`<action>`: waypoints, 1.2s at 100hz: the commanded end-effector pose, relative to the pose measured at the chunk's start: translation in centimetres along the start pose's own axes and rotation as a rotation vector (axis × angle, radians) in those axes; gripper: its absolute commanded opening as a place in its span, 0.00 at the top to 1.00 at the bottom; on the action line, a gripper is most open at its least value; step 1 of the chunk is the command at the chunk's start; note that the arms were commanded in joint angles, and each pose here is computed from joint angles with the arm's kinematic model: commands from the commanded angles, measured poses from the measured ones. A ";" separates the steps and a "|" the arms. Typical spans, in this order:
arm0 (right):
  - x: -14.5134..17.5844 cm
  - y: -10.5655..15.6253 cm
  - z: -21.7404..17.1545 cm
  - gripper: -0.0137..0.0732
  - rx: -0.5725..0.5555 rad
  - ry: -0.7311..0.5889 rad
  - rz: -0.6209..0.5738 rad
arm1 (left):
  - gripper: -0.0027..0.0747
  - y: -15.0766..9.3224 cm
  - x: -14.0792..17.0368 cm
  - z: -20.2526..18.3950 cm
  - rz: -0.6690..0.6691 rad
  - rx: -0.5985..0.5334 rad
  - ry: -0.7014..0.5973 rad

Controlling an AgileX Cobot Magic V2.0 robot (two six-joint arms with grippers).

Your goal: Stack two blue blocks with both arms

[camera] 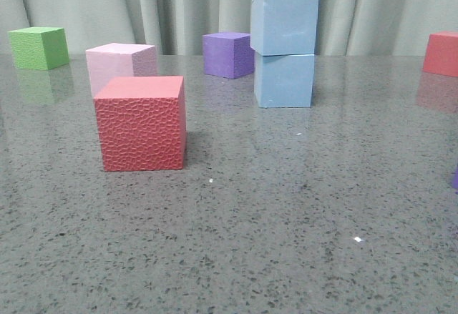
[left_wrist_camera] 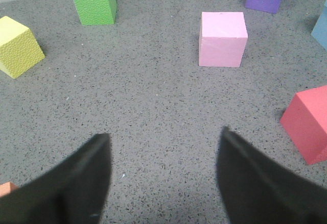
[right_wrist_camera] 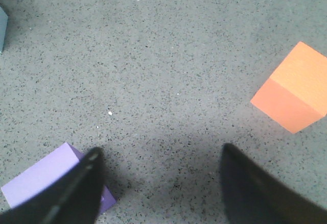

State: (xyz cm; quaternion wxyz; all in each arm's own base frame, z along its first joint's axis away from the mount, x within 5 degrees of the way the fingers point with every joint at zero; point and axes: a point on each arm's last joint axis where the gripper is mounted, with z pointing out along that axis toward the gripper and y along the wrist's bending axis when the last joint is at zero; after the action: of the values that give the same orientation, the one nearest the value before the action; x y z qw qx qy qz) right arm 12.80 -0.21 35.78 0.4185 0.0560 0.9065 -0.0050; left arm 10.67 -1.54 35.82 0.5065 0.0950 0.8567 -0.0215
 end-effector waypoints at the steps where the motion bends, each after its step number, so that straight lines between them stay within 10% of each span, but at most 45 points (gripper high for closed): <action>1: -1.0 -0.1 -0.7 0.51 0.003 -0.086 -0.012 | 0.62 0.1 -1.3 -0.4 -0.017 -0.006 -0.097; 33: -1.0 -0.1 -0.7 0.99 0.003 -0.086 -0.012 | 0.99 0.1 -1.3 -0.4 -0.017 -0.006 -0.097; 120: -1.0 -0.1 -0.7 0.98 0.003 -0.087 -0.013 | 0.99 0.1 -1.3 -0.4 -0.017 -0.006 -0.097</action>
State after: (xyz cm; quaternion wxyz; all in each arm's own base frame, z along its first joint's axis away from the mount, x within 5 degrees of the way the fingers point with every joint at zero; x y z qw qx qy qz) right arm 12.80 -0.21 35.78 0.4182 0.0560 0.9066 -0.0051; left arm 10.67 -1.54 35.82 0.5065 0.0950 0.8567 -0.0215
